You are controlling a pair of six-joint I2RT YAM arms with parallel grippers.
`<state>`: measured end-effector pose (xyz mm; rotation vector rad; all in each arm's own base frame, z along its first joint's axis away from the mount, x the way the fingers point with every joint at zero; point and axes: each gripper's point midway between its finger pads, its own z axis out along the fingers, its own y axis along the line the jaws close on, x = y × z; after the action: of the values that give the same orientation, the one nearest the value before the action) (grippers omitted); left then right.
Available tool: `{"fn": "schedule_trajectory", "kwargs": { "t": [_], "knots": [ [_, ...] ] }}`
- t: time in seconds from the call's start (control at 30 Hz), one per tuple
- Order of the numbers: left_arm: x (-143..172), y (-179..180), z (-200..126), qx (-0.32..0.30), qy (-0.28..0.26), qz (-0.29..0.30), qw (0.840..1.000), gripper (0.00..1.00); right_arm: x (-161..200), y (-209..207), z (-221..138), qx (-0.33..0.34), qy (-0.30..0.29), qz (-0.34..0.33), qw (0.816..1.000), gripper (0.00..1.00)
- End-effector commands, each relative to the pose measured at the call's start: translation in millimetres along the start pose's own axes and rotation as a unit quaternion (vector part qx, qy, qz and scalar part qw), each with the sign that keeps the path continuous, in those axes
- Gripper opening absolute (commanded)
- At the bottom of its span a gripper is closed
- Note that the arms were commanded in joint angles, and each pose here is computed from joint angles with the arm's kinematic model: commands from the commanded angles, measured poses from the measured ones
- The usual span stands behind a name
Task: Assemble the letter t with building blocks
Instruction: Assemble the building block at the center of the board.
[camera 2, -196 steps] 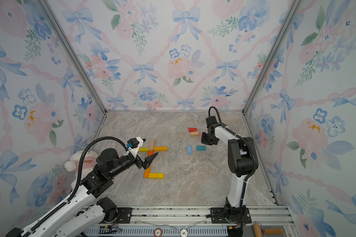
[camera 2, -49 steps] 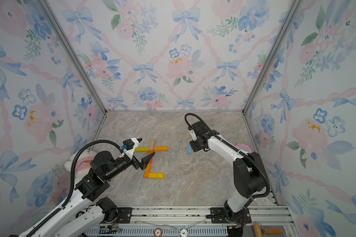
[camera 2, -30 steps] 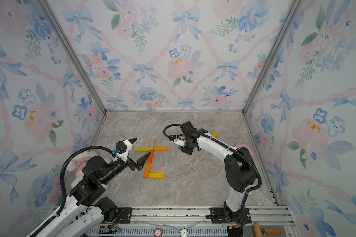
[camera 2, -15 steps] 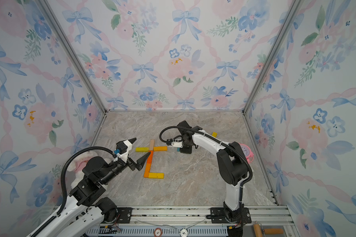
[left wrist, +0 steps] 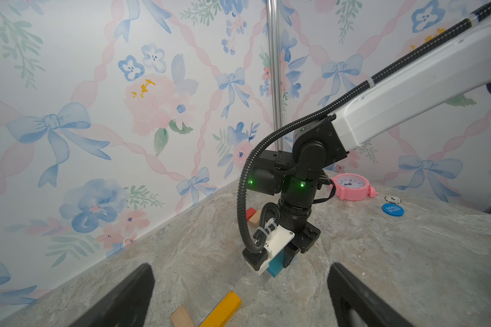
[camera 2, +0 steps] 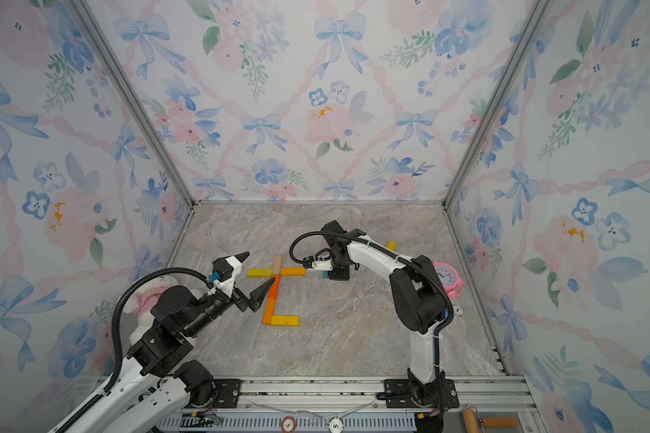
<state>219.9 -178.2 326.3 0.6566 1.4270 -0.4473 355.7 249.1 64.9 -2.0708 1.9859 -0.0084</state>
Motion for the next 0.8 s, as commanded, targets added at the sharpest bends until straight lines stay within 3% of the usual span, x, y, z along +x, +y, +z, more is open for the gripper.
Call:
{"fn": "schedule_trajectory", "kwargs": {
  "t": [0.0,0.77],
  "knots": [
    [0.3,-1.6,0.7,0.003,-0.003,0.007,1.000,0.98,0.6,-0.3,3.0,-0.011,0.008,-0.008,1.000,0.06],
    [2.0,-2.4,2.1,0.006,0.000,0.011,1.000,0.98,12.8,-5.6,21.8,-0.019,0.030,-0.003,0.999,0.08]
  ]
}}
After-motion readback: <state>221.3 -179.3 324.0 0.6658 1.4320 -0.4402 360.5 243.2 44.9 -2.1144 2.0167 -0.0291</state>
